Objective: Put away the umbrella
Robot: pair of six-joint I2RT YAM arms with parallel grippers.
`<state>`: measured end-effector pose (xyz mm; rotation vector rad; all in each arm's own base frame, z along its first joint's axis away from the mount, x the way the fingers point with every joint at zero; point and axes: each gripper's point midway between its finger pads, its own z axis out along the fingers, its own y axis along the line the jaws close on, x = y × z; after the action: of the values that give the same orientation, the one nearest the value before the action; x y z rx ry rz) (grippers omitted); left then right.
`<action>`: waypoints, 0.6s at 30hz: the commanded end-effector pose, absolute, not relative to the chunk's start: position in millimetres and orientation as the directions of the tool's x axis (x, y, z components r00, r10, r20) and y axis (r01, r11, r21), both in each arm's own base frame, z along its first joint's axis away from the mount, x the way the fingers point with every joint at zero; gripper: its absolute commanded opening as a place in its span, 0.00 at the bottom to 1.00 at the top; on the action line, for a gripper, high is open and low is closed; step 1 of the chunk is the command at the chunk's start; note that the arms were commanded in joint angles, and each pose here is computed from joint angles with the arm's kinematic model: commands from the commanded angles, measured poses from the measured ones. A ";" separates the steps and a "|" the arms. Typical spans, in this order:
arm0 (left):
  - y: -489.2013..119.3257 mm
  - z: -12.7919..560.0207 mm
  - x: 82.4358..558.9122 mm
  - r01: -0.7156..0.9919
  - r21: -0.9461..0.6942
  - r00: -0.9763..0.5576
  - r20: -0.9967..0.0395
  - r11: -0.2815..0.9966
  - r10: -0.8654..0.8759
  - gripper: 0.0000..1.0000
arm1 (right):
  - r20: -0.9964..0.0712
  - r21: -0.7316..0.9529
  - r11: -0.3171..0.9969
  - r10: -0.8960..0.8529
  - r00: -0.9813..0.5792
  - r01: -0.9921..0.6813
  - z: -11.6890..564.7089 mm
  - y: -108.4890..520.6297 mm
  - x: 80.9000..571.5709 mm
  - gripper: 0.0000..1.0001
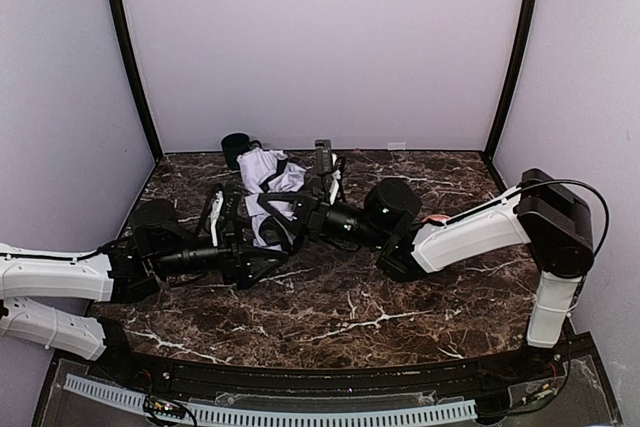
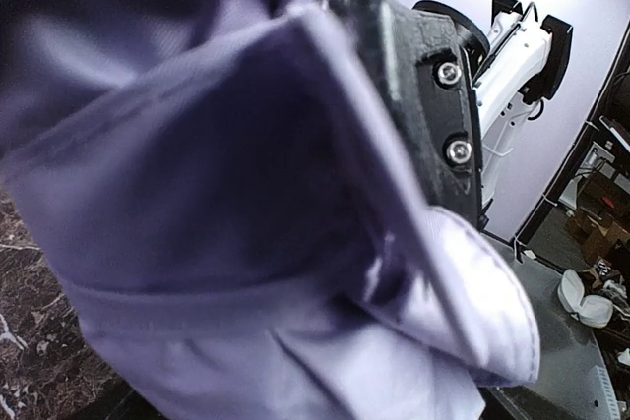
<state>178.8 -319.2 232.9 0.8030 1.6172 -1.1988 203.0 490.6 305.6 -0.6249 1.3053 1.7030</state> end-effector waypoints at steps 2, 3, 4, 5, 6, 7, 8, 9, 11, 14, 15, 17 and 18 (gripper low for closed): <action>-323.7 269.3 166.3 0.936 -0.283 -0.271 -0.959 0.207 -0.088 0.90 | -0.816 0.421 -0.091 0.398 -0.421 -0.903 340.9 487.2 194.6 0.39; -322.8 272.2 166.2 0.939 -0.274 -0.259 -0.961 0.209 -0.095 0.89 | -0.821 0.421 -0.091 0.386 -0.422 -0.903 339.6 488.9 193.5 0.39; -321.8 275.1 167.2 0.940 -0.265 -0.248 -0.963 0.217 -0.101 0.87 | -0.825 0.423 -0.090 0.374 -0.424 -0.902 337.5 490.4 191.9 0.38; -320.9 276.9 168.8 0.939 -0.258 -0.240 -0.965 0.228 -0.104 0.83 | -0.827 0.427 -0.084 0.367 -0.427 -0.900 334.9 490.8 191.7 0.39; -320.4 277.9 170.5 0.938 -0.250 -0.231 -0.968 0.239 -0.102 0.81 | -0.828 0.427 -0.078 0.366 -0.424 -0.901 333.6 490.6 191.6 0.39; -320.2 278.8 171.3 0.938 -0.247 -0.229 -0.968 0.245 -0.099 0.80 | -0.832 0.427 -0.070 0.359 -0.423 -0.901 331.2 490.6 191.3 0.40; -320.5 280.1 172.0 0.937 -0.246 -0.229 -0.969 0.248 -0.097 0.80 | -0.838 0.421 -0.064 0.354 -0.415 -0.905 330.2 490.8 190.2 0.40; -320.5 280.5 171.3 0.938 -0.243 -0.227 -0.969 0.245 -0.094 0.80 | -0.843 0.414 -0.060 0.352 -0.407 -0.908 329.5 490.4 189.1 0.41; -320.7 280.1 170.1 0.941 -0.241 -0.225 -0.970 0.239 -0.091 0.83 | -0.851 0.401 -0.052 0.349 -0.393 -0.914 328.1 489.7 186.9 0.41; -320.2 282.6 166.4 0.946 -0.237 -0.221 -0.971 0.222 -0.093 0.88 | -0.862 0.390 -0.043 0.333 -0.381 -0.920 327.8 491.7 185.9 0.41; -319.9 283.6 164.4 0.950 -0.229 -0.214 -0.972 0.214 -0.092 0.88 | -0.868 0.387 -0.040 0.322 -0.379 -0.921 327.0 493.5 185.2 0.41; -318.7 285.9 162.7 0.954 -0.215 -0.199 -0.975 0.211 -0.095 0.84 | -0.876 0.374 -0.044 0.311 -0.368 -0.927 327.6 495.6 182.2 0.41; -318.5 286.1 162.9 0.954 -0.209 -0.193 -0.977 0.213 -0.094 0.76 | -0.878 0.372 -0.045 0.308 -0.367 -0.927 327.7 496.4 181.6 0.41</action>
<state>170.2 -320.2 241.6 0.8662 1.5749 -1.2100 192.7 496.9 300.7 -0.7144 1.3177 1.6134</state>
